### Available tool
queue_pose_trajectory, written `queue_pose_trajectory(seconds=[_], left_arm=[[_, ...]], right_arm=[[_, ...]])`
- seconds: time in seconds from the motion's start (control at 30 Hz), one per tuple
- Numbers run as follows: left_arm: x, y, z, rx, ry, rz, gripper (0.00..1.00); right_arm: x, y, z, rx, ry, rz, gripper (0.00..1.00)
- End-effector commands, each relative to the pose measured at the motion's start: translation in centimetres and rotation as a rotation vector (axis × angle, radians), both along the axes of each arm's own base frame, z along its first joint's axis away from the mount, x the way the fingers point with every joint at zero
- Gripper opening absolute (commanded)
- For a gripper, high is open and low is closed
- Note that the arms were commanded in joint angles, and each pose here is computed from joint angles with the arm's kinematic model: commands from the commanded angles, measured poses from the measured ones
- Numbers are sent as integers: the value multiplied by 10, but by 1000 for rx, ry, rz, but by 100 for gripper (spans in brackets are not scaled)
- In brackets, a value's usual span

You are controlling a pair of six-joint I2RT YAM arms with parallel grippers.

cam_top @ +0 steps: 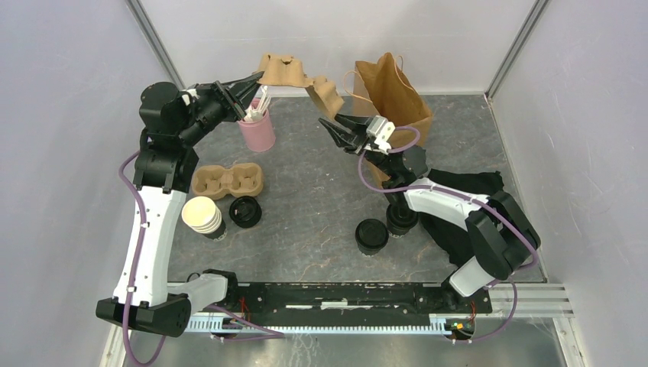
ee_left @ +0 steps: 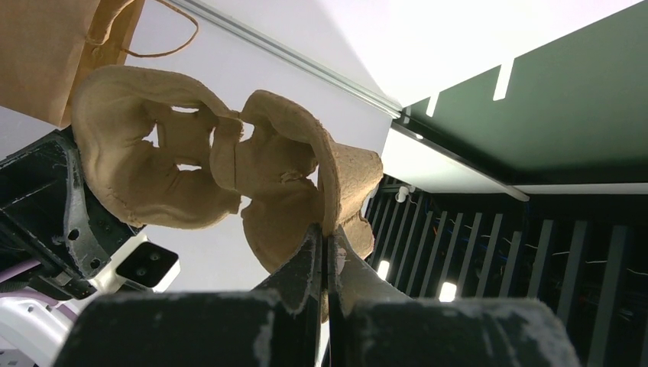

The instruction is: Pack the takeout coffee

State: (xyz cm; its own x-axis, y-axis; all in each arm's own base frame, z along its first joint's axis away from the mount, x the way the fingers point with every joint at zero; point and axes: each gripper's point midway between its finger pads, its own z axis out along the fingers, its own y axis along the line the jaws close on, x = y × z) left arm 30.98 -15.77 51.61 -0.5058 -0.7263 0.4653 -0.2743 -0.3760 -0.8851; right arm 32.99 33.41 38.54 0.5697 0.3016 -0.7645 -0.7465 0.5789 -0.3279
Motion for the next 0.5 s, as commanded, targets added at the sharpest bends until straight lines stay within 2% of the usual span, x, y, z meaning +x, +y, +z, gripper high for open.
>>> queue_pose_trajectory(seconds=[0.0, 0.23, 0.3, 0.33, 0.37, 0.4, 0.47], left_arm=[[-3, -1, 15, -82, -2, -24, 2], [-3, -1, 12, -83, 6, -24, 2], [-2, 0, 11, -84, 8, -17, 2], [-2, 2, 10, -86, 7, -9, 3], [-3, 3, 11, -90, 5, -2, 9], [-3, 4, 10, -93, 6, 4, 18], [-3, 6, 10, -93, 2, 22, 41]], right_arm=[[-7, -3, 31, 83, -63, 18, 31], [-8, -5, 36, 106, -51, 25, 21], [-8, -5, 35, 121, -6, 47, 13], [-8, -4, 36, 127, 19, 62, 4], [-8, -2, 34, 132, 52, 83, 0], [-10, -1, 34, 138, 71, 99, 0], [-15, 1, 31, 142, 103, 136, 0]])
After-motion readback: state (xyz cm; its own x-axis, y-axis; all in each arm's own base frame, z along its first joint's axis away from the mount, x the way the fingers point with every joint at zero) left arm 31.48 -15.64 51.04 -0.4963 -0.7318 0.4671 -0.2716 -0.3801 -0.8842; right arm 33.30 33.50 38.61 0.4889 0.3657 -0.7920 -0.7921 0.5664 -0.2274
